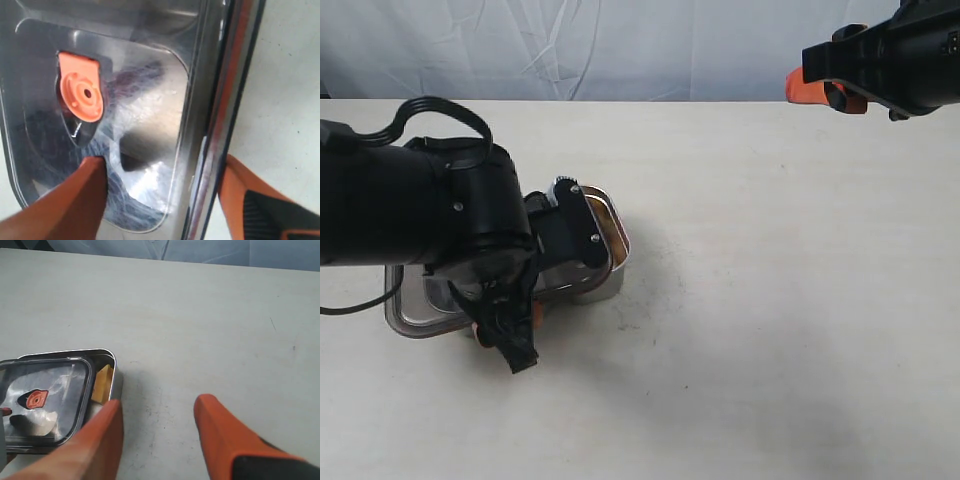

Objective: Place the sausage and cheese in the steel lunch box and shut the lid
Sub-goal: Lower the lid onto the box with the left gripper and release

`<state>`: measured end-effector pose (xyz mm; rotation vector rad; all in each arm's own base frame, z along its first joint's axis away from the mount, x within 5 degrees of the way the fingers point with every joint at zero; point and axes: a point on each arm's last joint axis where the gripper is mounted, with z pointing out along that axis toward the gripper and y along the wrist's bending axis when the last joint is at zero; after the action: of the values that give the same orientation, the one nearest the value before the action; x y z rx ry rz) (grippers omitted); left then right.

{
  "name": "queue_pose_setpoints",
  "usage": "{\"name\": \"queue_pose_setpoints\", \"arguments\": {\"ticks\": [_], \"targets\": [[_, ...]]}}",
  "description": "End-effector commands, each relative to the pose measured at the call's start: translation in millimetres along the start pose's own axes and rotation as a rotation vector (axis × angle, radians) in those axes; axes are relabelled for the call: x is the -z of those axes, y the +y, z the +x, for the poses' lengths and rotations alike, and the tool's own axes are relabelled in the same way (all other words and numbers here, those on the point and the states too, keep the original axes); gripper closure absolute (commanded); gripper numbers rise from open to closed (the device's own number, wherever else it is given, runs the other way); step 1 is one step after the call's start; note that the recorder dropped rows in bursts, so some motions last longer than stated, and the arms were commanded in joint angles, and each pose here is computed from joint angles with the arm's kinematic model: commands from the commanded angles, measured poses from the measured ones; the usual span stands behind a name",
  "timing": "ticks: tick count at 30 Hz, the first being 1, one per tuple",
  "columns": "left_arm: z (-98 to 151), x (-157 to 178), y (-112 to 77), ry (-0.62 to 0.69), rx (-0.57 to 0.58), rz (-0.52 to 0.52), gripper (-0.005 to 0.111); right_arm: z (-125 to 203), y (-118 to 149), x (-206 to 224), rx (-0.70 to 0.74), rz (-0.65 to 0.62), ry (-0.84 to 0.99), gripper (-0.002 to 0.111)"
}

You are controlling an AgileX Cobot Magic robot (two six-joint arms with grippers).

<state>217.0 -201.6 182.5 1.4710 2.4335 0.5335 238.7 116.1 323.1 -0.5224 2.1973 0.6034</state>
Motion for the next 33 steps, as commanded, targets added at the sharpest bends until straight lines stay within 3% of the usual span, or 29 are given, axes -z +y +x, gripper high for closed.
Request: {"name": "queue_pose_setpoints", "arguments": {"ticks": [1, 10, 20, 24, 30, 31, 33], "targets": [[1, 0, -2.1, 0.009, -0.004, 0.006, 0.046, 0, -1, 1, 0.008, 0.009, -0.002, 0.062], [-2, 0, 4.2, -0.021, -0.058, -0.064, 0.046, 1, -1, 1, 0.006, 0.007, 0.001, 0.062], [-16, 2, -2.3, -0.172, -0.010, 0.014, 0.046, 1, -1, 1, 0.006, 0.002, 0.008, 0.062], [-18, 5, -0.3, -0.158, 0.012, 0.019, 0.046, 1, -1, 1, 0.006, 0.001, 0.010, 0.062], [-22, 46, 21.4, -0.263, 0.079, -0.026, 0.046, 2, -1, 1, 0.008, 0.002, 0.011, 0.062], [-20, 51, 24.0, -0.267, 0.097, -0.031, 0.047, 2, -1, 1, 0.008, 0.002, 0.011, 0.062], [-6, 67, 36.6, -0.250, 0.225, -0.084, 0.065, 2, -1, 1, 0.018, 0.008, 0.015, 0.062]]}}
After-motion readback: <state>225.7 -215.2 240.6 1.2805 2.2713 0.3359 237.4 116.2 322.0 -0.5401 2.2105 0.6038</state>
